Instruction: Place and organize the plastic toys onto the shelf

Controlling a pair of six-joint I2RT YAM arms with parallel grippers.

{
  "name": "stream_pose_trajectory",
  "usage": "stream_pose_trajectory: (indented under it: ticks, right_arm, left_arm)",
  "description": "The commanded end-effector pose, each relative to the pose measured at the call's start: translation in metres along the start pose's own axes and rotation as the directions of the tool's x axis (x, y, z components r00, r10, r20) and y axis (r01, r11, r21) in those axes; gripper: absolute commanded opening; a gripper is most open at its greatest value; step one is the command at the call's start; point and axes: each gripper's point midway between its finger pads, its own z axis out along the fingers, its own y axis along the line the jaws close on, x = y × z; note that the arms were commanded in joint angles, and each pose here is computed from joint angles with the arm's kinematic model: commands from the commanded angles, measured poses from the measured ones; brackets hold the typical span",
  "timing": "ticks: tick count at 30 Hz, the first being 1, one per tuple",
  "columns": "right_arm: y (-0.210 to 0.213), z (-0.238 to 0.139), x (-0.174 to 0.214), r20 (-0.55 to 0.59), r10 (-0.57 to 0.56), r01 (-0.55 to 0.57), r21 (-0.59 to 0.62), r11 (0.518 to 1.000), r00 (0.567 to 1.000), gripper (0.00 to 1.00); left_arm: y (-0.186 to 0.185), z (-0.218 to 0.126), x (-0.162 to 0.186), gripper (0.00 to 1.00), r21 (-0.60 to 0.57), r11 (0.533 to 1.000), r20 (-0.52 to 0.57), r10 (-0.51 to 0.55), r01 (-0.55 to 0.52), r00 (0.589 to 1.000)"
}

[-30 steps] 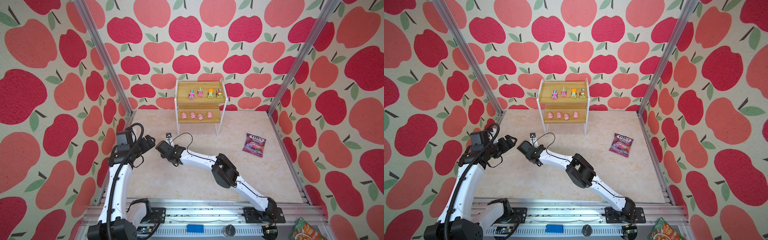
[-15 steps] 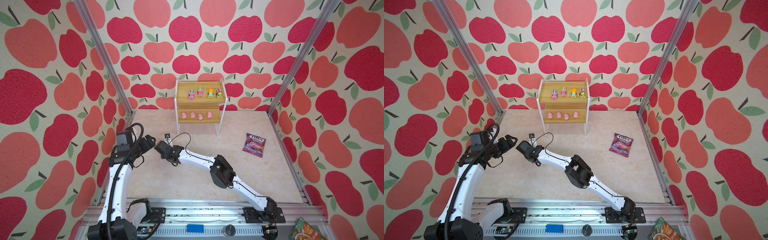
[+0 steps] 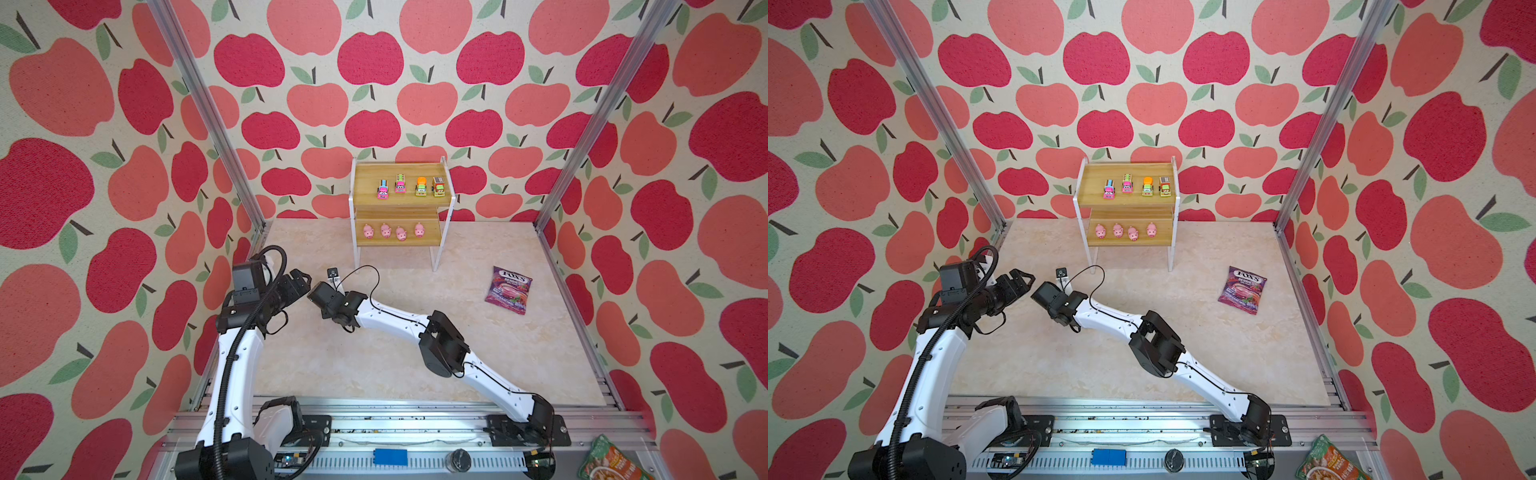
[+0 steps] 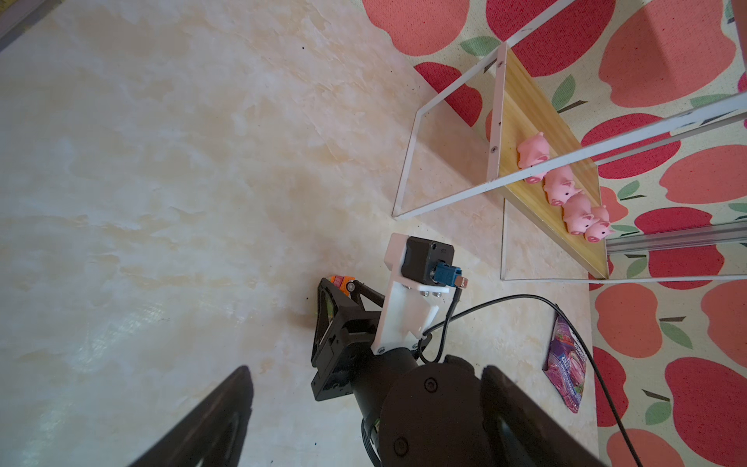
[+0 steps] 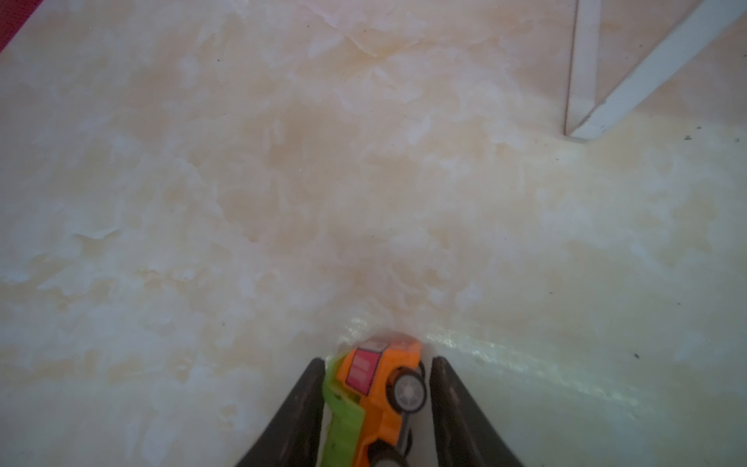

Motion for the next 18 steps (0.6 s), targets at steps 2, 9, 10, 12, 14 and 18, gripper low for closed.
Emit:
stream_pose_trajectory:
  ticks: [2, 9, 10, 12, 14, 18]
  right_arm:
    - [0.011, -0.016, 0.010, -0.009, -0.086, 0.086, -0.012, 0.996, 0.996, 0.40]
    - [0.006, -0.051, -0.018, 0.104, -0.117, 0.124, -0.058, 0.991, 0.988, 0.32]
    - [0.005, -0.057, -0.021, 0.128, -0.118, 0.129, -0.080, 0.988, 0.985, 0.32]
    - [-0.001, -0.068, -0.025, 0.155, -0.116, 0.133, -0.104, 0.986, 0.981, 0.31]
    - [-0.004, -0.081, -0.023, 0.162, -0.103, 0.130, -0.172, 0.976, 0.981, 0.31]
    - [-0.047, -0.093, -0.017, 0.106, -0.002, 0.033, -0.292, 0.956, 0.994, 0.30]
  left_arm:
    - [-0.001, -0.001, -0.002, 0.90, 0.016, 1.000, 0.016, -0.010, 0.010, 1.000]
    - [-0.001, -0.001, -0.001, 0.90, 0.019, 1.000, 0.014, -0.011, 0.011, 1.000]
    - [-0.002, -0.001, -0.002, 0.90, 0.019, 1.000, 0.016, -0.010, 0.010, 1.000]
    - [-0.001, 0.000, -0.001, 0.90, 0.020, 1.000, 0.014, -0.011, 0.011, 1.000]
    - [-0.001, 0.000, -0.001, 0.90, 0.020, 1.000, 0.012, -0.011, 0.011, 1.000]
    - [-0.001, 0.002, 0.000, 0.90, 0.024, 1.000, 0.007, -0.012, 0.012, 1.000]
